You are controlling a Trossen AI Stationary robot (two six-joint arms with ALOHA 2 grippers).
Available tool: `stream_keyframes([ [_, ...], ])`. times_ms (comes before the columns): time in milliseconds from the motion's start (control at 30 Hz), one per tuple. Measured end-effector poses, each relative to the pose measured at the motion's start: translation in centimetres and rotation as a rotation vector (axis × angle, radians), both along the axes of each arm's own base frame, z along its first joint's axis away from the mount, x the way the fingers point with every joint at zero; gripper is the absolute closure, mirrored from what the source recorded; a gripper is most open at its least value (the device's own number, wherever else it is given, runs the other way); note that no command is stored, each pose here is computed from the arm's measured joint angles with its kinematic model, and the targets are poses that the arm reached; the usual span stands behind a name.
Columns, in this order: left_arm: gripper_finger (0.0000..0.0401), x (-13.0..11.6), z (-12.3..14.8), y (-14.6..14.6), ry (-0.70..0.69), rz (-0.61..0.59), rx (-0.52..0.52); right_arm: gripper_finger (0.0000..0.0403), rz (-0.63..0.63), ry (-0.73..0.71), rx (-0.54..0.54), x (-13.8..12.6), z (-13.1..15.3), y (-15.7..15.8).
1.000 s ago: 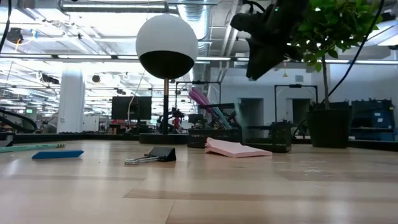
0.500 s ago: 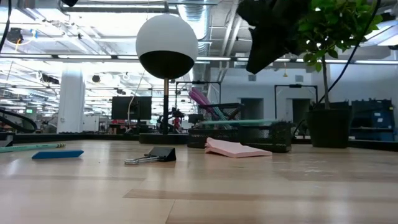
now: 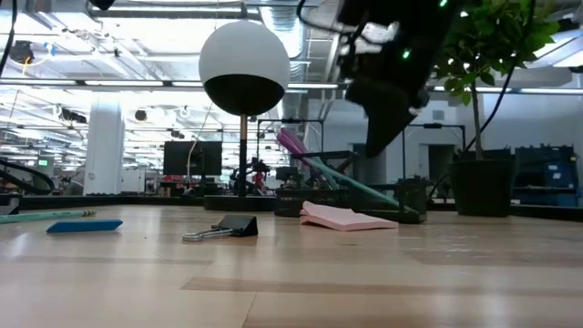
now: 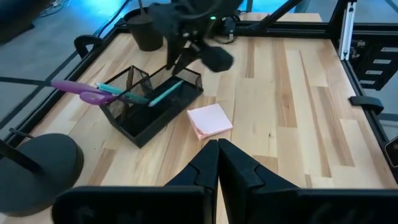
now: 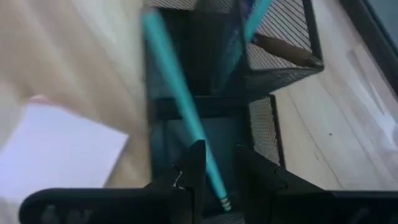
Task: Pick and place office supplies into organizer
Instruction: Put the right blue pencil into the desk organizer
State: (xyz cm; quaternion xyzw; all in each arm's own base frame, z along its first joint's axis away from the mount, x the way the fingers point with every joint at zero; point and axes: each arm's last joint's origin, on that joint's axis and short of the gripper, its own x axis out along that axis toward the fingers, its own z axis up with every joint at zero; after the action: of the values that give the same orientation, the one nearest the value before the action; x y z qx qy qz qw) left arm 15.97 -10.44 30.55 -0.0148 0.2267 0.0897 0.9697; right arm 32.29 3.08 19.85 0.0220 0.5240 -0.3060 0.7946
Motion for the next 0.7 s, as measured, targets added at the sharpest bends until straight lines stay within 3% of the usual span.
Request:
stream_keyframes([
  [233, 0.0398, 0.0, -0.1, -0.1, 0.008, -0.009, -0.015, 0.033, -0.019, 0.071, 0.109, 0.6, -1.6, -1.9],
  [400, 0.0398, 0.0, -0.1, -0.1, 0.01, -0.01, -0.014, 0.033, 0.07, 0.12, 0.221, 0.3, -1.5, -1.3],
  [700, 0.0398, 0.0, -0.1, 0.0, 0.018, -0.016, 0.003, 0.0327, 0.226, 0.09, 0.189, -0.6, 1.0, -0.3],
])
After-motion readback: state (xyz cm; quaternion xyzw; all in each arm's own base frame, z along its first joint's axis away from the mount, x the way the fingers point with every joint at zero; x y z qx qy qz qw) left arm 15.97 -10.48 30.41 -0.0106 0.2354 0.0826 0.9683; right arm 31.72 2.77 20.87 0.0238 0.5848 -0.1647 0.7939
